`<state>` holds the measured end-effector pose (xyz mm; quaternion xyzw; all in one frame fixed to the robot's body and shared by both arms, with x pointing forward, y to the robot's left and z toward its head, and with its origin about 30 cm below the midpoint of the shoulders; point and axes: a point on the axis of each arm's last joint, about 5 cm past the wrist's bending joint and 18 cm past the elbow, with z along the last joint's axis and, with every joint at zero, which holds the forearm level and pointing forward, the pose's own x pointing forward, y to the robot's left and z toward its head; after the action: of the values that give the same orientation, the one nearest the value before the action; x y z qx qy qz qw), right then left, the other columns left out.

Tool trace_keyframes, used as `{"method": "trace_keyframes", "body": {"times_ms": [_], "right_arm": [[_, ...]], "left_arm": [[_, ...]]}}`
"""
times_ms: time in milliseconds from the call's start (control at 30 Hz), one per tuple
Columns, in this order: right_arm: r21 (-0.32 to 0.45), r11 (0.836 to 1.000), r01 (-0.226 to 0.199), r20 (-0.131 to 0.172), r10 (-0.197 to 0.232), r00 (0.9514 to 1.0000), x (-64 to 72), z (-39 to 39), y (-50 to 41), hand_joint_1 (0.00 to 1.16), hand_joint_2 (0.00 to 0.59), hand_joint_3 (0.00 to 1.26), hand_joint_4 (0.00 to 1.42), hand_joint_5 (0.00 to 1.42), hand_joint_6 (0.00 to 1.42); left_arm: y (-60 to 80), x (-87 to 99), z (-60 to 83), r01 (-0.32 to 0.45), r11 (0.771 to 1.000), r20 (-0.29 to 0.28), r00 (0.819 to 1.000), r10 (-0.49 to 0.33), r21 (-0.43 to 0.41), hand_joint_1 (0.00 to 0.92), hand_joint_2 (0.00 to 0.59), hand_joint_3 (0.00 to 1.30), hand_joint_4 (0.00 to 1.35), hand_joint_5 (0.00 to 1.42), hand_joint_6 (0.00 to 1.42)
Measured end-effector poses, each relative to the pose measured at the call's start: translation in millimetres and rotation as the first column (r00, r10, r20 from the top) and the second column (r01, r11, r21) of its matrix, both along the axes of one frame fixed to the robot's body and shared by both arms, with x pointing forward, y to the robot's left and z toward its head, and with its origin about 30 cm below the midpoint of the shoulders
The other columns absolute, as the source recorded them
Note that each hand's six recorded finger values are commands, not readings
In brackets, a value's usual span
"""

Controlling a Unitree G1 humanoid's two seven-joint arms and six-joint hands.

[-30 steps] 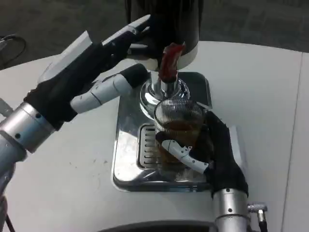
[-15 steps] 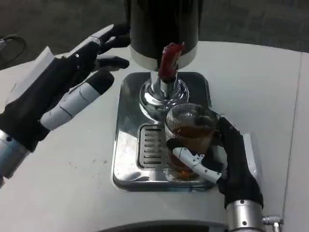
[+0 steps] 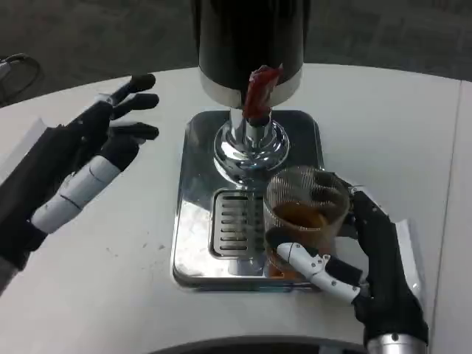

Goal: Grasp the cup under the faucet to collect the drink, then remove the cup.

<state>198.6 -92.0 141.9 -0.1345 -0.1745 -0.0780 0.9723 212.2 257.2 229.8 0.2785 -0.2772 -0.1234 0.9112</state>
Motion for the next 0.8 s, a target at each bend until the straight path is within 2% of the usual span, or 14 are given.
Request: {"method": "trace_keyframes", "body": {"times_ms": [367, 567, 733, 800], "right_arm": [[-0.02, 0.999, -0.041, -0.021, 0.04, 0.999, -22.7, 1.9, -9.9, 0.85, 0.229, 0.65, 0.77, 0.79, 0.45], [-0.061, 0.994, -0.087, -0.005, 0.086, 0.9962, -32.9, 9.9, -16.0, 0.86, 0.228, 0.66, 0.77, 0.8, 0.45], [-0.097, 0.989, -0.111, 0.018, 0.113, 0.9934, -35.5, 17.0, -20.3, 0.86, 0.223, 0.67, 0.77, 0.82, 0.44], [-0.11, 0.986, -0.126, 0.036, 0.13, 0.9908, -37.5, 21.7, -21.4, 0.86, 0.221, 0.67, 0.78, 0.82, 0.44]], "left_arm": [[5.3, -9.2, -14.7, -0.064, 0.998, -0.056, 0.996, 0.064, 0.01, 0.0, 0.125, 0.15, 0.15, 0.28, 0.24], [4.9, -10.4, -14.7, -0.063, 0.998, -0.054, 0.996, 0.064, 0.014, 0.0, 0.121, 0.15, 0.14, 0.26, 0.22], [4.8, -10.5, -14.6, -0.063, 0.998, -0.054, 0.997, 0.064, 0.014, 0.0, 0.12, 0.12, 0.11, 0.21, 0.17], [-1.1, -24.5, -22.7, -0.07, 0.99, -0.041, 0.996, 0.076, 0.124, 0.0, 0.114, 0.12, 0.1, 0.21, 0.15]]}}
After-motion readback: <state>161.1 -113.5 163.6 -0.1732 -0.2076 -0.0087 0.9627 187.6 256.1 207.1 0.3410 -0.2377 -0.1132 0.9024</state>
